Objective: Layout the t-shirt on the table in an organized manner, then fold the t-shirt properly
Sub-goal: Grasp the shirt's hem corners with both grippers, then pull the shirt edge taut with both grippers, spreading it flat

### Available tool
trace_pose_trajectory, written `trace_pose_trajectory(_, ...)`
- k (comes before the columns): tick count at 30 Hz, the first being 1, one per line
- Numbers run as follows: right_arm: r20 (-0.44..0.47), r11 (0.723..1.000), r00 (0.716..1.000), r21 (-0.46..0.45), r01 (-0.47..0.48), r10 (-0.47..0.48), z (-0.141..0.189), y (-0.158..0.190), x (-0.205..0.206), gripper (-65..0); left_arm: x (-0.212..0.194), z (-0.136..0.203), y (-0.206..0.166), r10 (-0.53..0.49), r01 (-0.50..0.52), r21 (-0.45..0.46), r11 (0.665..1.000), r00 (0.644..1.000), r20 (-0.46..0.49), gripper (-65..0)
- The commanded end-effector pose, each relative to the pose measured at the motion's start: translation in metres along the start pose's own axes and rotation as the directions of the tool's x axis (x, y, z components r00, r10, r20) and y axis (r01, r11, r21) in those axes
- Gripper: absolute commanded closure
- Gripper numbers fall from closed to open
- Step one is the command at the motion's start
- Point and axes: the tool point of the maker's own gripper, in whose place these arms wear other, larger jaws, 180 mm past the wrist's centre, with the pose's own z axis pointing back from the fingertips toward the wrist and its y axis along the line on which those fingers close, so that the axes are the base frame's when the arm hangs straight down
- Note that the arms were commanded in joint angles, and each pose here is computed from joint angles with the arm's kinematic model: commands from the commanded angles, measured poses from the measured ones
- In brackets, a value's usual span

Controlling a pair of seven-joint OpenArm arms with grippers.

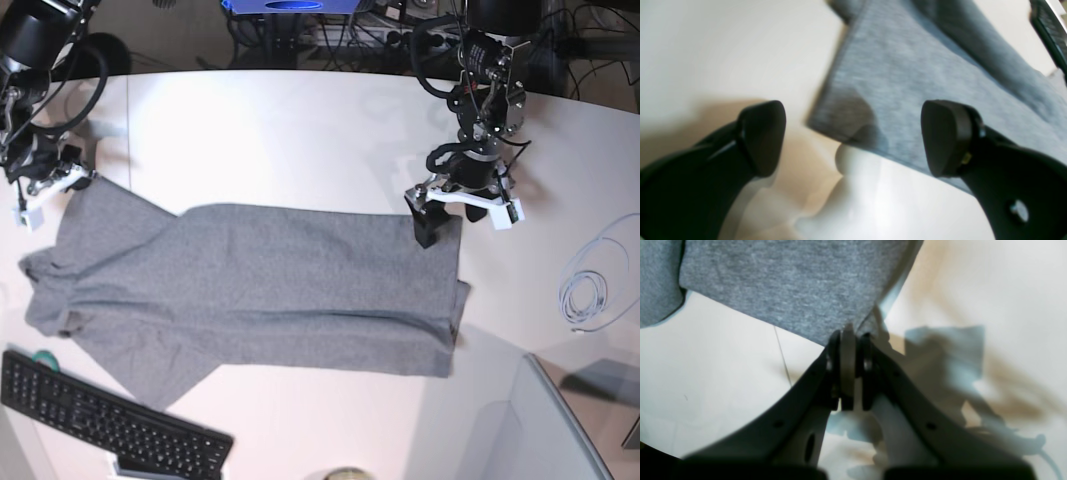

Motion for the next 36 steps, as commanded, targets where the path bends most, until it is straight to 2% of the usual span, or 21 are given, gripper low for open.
trace_pose_trajectory(1, 0.046, 1.000, 0.999, -0.002, -0.023, 0.023, 0.007, -0.003, 0.018, -1.5, 0.004, -0.001, 0.001, 0.003, -0.003, -0.001, 1.000, 1.000, 0.006, -60.9)
trace_pose_trajectory(5, 0.049, 1.000, 0.998, -0.003, -0.024, 0.024, 0.008, -0.003, 0.019, -1.5, 0.010, -0.011, -0.004, 0.008, -0.008, -0.008, 1.000, 1.000, 0.011, -60.6)
trace_pose_trajectory(7, 0.071, 0.999, 0.997, -0.011, -0.039, 0.040, 0.013, -0.002, 0.027, -1.5, 0.010, -0.018, -0.003, 0.014, -0.014, -0.001, 1.000, 1.000, 0.002, -56.1)
trace_pose_trajectory(9, 0.084, 0.998, 0.995, -0.022, -0.060, 0.062, 0.018, -0.002, 0.029, -1.5, 0.006, -0.022, 0.002, 0.021, -0.020, 0.016, 1.000, 1.000, -0.012, -44.1)
trace_pose_trajectory(11, 0.114, 0.995, 0.989, -0.038, -0.090, 0.093, 0.027, 0.000, 0.037, -1.5, 0.003, -0.024, 0.005, 0.024, -0.024, 0.024, 0.999, 0.999, -0.022, -25.8)
trace_pose_trajectory(13, 0.127, 0.991, 0.984, -0.057, -0.118, 0.124, 0.037, 0.001, 0.041, -1.5, 0.004, -0.023, 0.004, 0.023, -0.022, 0.021, 1.000, 1.000, -0.019, -4.1)
trace_pose_trajectory(14, 0.127, 0.989, 0.982, -0.068, -0.133, 0.140, 0.042, 0.001, 0.043, -1.5, 0.009, -0.021, 0.001, 0.018, -0.018, 0.012, 1.000, 1.000, -0.007, 0.0)
trace_pose_trajectory(18, 0.114, 0.979, 0.976, -0.107, -0.176, 0.188, 0.061, 0.001, 0.045, -1.5, 0.020, 0.001, -0.012, -0.009, 0.011, -0.037, 0.999, 0.999, 0.037, 0.0)
trace_pose_trajectory(20, 0.100, 0.971, 0.972, -0.130, -0.201, 0.215, 0.071, 0.001, 0.044, -1.5, 0.017, 0.018, -0.019, -0.024, 0.026, -0.061, 0.998, 0.999, 0.027, 0.0)
trace_pose_trajectory(27, 0.064, 0.941, 0.953, -0.191, -0.279, 0.296, 0.104, 0.008, 0.016, -1.5, 0.033, 0.083, -0.047, -0.086, 0.095, -0.151, 0.984, 0.994, 0.067, 0.0)
trace_pose_trajectory(30, 0.052, 0.933, 0.949, -0.206, -0.294, 0.311, 0.116, 0.010, -0.002, -1.5, 0.048, 0.105, -0.036, -0.092, 0.104, -0.115, 0.988, 0.990, 0.108, 0.0)
trace_pose_trajectory(33, 0.061, 0.940, 0.967, -0.258, -0.224, 0.247, 0.133, -0.008, -0.017, -1.5, 0.059, 0.123, -0.014, -0.110, 0.117, -0.052, 0.992, 0.985, 0.129, 0.0)
trace_pose_trajectory(36, 0.044, 0.929, 0.968, -0.294, -0.223, 0.246, 0.147, -0.027, -0.027, -1.5, 0.066, 0.133, 0.008, -0.126, 0.127, 0.005, 0.992, 0.983, 0.135, 0.0)
